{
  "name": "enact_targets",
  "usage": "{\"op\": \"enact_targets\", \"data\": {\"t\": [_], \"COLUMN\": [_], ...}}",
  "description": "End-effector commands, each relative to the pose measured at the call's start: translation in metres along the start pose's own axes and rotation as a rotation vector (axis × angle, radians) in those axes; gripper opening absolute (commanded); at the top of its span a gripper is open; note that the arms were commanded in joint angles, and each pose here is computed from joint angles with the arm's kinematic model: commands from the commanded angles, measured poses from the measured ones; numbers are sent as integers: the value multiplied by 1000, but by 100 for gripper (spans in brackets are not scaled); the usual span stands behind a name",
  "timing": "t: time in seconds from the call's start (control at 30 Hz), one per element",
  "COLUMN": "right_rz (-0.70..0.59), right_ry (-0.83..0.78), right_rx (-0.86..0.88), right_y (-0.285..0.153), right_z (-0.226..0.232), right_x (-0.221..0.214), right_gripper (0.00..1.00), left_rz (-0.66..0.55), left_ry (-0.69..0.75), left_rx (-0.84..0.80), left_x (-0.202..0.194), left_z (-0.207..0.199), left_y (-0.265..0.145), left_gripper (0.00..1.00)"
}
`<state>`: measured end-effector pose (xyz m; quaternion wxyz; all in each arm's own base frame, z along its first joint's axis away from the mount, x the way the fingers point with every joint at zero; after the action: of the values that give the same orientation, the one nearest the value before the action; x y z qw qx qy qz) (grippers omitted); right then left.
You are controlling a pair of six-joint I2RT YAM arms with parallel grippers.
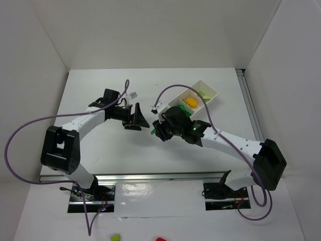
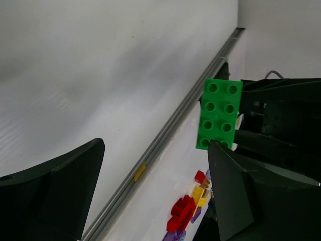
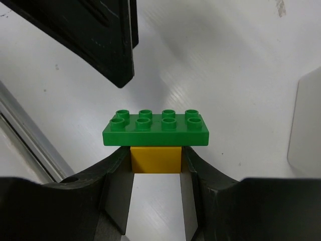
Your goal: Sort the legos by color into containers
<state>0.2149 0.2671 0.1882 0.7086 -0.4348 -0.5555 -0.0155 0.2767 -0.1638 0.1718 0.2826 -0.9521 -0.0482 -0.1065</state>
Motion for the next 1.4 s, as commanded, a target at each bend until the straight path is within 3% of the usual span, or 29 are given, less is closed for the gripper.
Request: {"op": "enact_targets", "data": {"t": [0.0,0.17,0.63,0.73,0.77,0.83,0.87,0.93,0.97,1.13,1.23,1.27,1.3,1.37], "right_rz": [-19,2,-29,-18,-18,-18,-18,-9,-22,-32,-41,-41,-41,-51], "right_ry": [20,21,11,11,2,2,2,2,2,12,12,21,21,21], "right_rx": [16,16,5,-4,-4,-4,-13,-22,-23,-44,-53,-53,-53,-53], "right_y": [-5,-2,-2,0,0,0,0,1,1,3,4,4,4,5], "right_z": [1,1,0,-2,-2,-2,-3,-4,-4,-6,-7,-7,-7,-7], "right_x": [3,3,15,14,14,14,14,11,13,13,12,12,12,14], "right_gripper": [10,9,9,9,9,8,8,6,6,5,5,5,5,5], "left_rz": [13,11,148,148,149,154,154,175,175,195,204,221,221,220], "left_ry": [52,72,79,81,72,71,80,72,82,76,80,69,69,59], "left_rx": [-179,-208,-213,-227,-227,-234,-247,-270,-285,-310,-342,-357,-357,-343], "left_x": [5,2,-18,-17,-17,-17,-16,-17,-15,-16,-15,-17,-16,-16], "left_z": [-23,-33,-42,-44,-44,-45,-48,-49,-53,-51,-55,-54,-52,-51], "left_y": [5,7,37,37,37,36,35,35,34,36,34,35,37,38], "left_gripper": [93,92,73,62,48,37,40,55,55,17,20,42,53,64]}}
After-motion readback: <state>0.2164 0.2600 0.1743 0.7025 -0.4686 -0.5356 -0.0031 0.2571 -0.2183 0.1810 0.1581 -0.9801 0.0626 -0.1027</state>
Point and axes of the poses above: each gripper's point midway between its finger pads, its own y axis out along the fingers, its own z axis along the line the jaws close on, x = y × z, the point moved 6 cm from there along -y, back along the fingers, and after that the axes turned 4 degrees about -y, right-handed, at the moved point
